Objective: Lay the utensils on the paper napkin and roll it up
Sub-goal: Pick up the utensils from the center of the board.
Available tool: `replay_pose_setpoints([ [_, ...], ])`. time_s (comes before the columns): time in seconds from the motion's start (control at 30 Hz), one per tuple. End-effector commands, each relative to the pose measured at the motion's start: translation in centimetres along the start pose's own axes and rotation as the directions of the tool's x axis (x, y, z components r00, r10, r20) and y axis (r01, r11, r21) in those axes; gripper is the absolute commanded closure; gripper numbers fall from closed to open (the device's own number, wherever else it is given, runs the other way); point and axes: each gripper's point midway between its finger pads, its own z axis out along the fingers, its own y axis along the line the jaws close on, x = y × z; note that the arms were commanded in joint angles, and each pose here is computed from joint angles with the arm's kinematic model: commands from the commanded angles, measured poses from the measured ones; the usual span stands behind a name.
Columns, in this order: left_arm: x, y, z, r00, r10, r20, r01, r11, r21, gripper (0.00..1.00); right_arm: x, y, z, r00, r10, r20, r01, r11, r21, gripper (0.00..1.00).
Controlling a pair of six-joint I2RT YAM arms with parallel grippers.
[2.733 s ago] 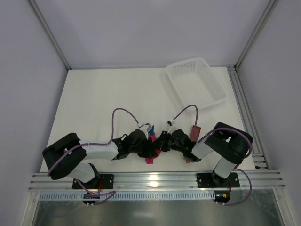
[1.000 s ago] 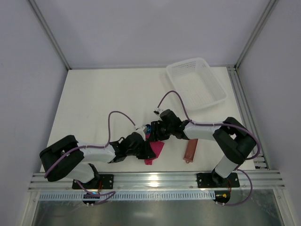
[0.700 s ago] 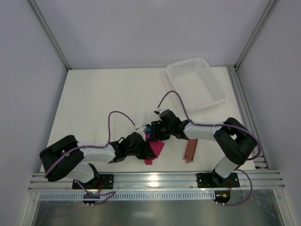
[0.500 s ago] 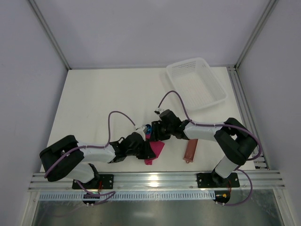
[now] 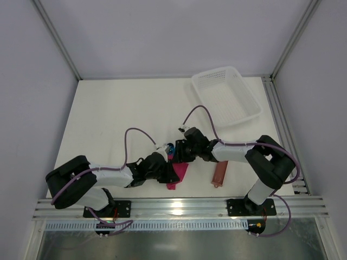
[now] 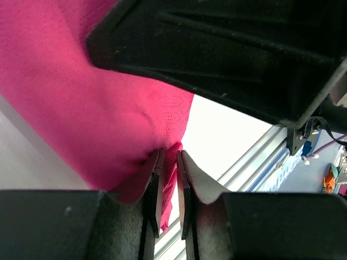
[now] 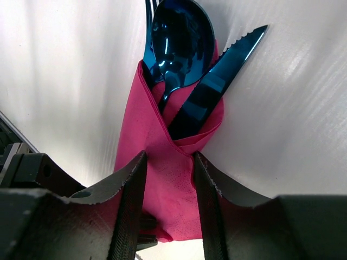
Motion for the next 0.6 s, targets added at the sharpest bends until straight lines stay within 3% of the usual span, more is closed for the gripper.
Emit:
replay_pose_setpoints([
  [0.0,1.0,2.3,-0.2,1.000,0.006,-0.017,-0.007,0.997,-0.082,0.80,3.5,-2.3,0.9,0.995,0.028,-0.093,-0.021,0.997,0.077,0.57],
  [0.2,1.1,2.4,-0.1,1.000,0.006,-0.023,-0.008,0.996,-0.089,0.80,3.8,-3.3,1.3,0.996,0.042,-0.083,-0.032,0.992,0.119,0.62],
  [0.4,1.0,2.4,-0.2,1.000,0.004,-0.017,-0.005,0.996,-0.092,0.80,3.6,-2.8,1.7,0.998,0.030,-0.047,-0.027,0.997,0.069,0.80],
  [0.5,0.8,2.5,-0.3,1.000,0.000,-0.009,-0.001,0.995,-0.103,0.80,2.9,-2.4,1.4,1.000,0.027,-0.005,-0.027,0.999,0.045,0.96],
  [0.57,0.8,2.7,-0.5,1.000,-0.006,-0.004,0.006,0.994,-0.113,0.80,2.6,-2.3,1.3,0.999,0.026,0.025,-0.026,0.999,0.030,0.96],
])
